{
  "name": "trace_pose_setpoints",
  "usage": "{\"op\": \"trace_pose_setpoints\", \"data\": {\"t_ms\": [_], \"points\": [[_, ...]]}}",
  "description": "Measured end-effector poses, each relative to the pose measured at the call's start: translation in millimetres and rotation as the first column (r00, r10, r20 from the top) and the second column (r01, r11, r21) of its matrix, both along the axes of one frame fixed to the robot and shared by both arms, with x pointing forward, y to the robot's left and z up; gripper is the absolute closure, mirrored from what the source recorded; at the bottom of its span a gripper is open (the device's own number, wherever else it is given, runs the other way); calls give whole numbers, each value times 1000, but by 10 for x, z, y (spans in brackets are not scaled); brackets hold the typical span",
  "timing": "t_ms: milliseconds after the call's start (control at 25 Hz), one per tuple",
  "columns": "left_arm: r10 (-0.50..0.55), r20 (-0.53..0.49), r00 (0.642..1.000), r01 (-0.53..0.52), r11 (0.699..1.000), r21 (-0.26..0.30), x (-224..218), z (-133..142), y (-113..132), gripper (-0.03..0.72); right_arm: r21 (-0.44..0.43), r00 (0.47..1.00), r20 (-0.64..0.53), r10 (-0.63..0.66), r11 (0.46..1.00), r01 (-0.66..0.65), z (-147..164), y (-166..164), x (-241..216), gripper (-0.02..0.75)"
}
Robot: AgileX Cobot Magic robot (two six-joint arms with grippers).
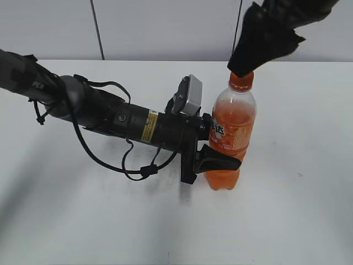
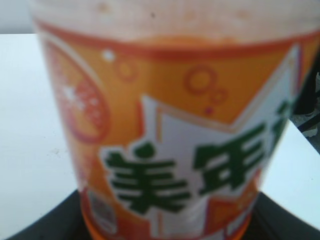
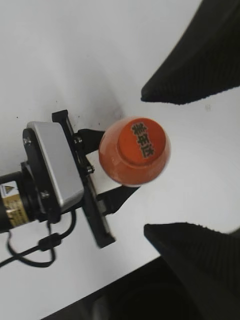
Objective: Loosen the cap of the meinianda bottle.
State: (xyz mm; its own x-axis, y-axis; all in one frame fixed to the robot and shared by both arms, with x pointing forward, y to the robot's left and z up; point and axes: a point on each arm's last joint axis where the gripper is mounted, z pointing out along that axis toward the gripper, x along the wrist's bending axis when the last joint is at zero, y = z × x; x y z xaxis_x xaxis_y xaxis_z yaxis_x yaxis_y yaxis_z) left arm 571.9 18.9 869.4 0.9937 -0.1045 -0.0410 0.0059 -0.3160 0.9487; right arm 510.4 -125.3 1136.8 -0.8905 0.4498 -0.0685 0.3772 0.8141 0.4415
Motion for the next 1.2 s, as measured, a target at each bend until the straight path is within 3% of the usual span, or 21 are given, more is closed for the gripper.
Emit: {"op": "trace_pose_setpoints", "data": {"t_ms": [80,160,280,560,920,1200], "points": [[0,0,1000,0,1000,0,0,0,0,290,45,964,-98,-247,967,252,-2,-13,7,181],[0,0,1000,0,1000,0,0,0,0,290,44,882,-153,-445,889,456,-11,-52,29,184],[-1,0,1000,1,1000,0,-1,0,0,290,41,794,-188,-579,803,595,-15,-85,48,211],[-1,0,1000,1,1000,0,-1,0,0,290,69,766,-233,-600,775,628,-13,-51,49,241],[-1,0,1000,1,1000,0,-1,0,0,290,-10,744,-277,-609,776,631,-295,48,205,245],[-1,0,1000,1,1000,0,-1,0,0,290,4,767,-289,-573,800,600,-300,77,201,289]]}}
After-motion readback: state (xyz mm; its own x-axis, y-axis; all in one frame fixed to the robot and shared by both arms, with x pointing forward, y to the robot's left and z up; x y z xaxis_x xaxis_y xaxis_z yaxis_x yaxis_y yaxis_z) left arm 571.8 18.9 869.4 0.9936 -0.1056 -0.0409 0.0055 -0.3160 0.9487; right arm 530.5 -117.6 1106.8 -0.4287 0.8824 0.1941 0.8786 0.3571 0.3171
